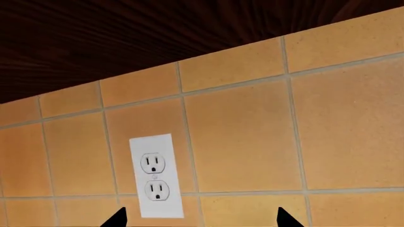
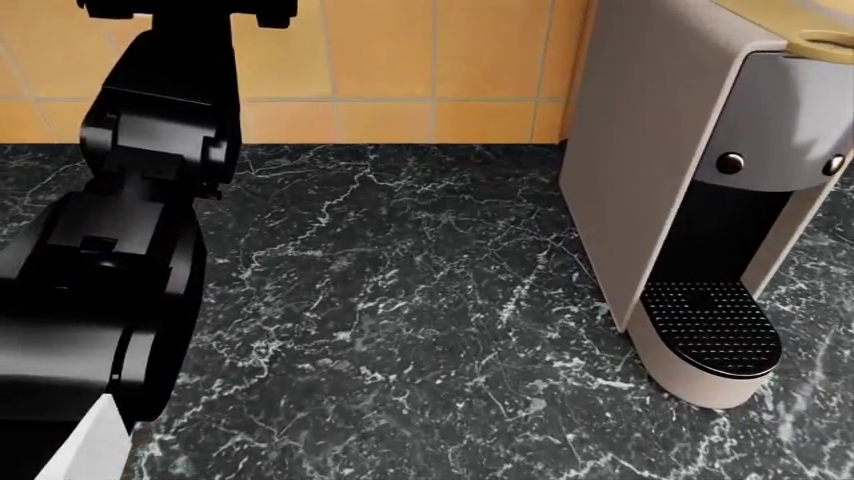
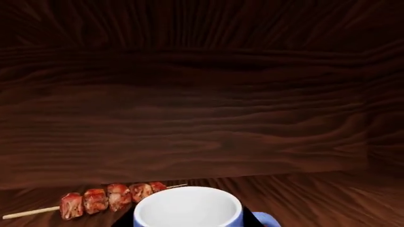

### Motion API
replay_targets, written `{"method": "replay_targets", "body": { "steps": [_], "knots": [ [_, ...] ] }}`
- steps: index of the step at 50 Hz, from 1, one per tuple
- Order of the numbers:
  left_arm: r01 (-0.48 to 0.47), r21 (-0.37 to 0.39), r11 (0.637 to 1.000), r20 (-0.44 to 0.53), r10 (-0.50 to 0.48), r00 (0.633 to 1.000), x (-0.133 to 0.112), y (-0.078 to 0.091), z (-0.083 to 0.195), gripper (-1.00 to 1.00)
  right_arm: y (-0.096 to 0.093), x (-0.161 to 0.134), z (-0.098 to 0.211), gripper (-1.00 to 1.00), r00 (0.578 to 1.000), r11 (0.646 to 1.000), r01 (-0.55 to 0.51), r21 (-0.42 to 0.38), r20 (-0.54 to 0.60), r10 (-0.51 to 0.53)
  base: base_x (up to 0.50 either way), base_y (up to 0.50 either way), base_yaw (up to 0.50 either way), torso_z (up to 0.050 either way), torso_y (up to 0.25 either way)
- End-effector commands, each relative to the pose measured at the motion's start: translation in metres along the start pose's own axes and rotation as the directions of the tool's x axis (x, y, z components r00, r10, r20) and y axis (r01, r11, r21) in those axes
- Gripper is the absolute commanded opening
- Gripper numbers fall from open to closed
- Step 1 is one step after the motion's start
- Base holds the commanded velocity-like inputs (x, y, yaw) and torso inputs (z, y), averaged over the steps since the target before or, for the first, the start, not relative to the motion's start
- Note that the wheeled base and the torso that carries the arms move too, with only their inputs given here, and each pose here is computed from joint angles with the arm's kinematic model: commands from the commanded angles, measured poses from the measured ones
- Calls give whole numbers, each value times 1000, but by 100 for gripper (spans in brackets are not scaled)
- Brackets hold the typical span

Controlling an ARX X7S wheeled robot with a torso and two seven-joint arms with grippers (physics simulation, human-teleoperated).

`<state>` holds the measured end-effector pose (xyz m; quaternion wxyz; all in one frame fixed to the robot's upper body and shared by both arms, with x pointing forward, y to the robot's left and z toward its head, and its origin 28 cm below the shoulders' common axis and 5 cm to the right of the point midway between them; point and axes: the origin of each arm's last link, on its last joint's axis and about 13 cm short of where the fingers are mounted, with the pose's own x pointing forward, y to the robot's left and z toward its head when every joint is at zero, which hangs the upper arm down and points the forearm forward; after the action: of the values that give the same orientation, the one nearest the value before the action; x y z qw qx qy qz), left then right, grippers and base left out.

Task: Pick the mug from the cabinet, place it under the coffee machine dispenser, and press the start button.

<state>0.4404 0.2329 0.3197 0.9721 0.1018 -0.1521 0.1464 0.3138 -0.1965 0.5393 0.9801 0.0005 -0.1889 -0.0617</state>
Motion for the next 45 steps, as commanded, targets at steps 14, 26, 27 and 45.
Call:
{"method": "replay_targets", "body": {
  "steps": [14,26,27,45],
  "knots": [
    [-3,-3,1000,-9,3,1000,-1,-1,-4,100,-1,-24,22,-100,965,986,36,-165,264,9,-209,0,0,0,0],
    [5,-7,1000,-18,-5,1000,-2,-3,-6,100,-5,-27,17,-100,968,989,46,-143,251,-8,-375,0,0,0,0],
    [5,-10,1000,-22,-6,1000,-2,-3,-7,100,-6,-31,16,-100,970,988,47,-146,242,-10,0,0,0,0,0],
    [8,-34,999,17,-7,1000,-15,-2,-56,100,-47,-189,-107,-100,998,986,-64,-156,4,66,0,0,0,0,0]
  ]
}}
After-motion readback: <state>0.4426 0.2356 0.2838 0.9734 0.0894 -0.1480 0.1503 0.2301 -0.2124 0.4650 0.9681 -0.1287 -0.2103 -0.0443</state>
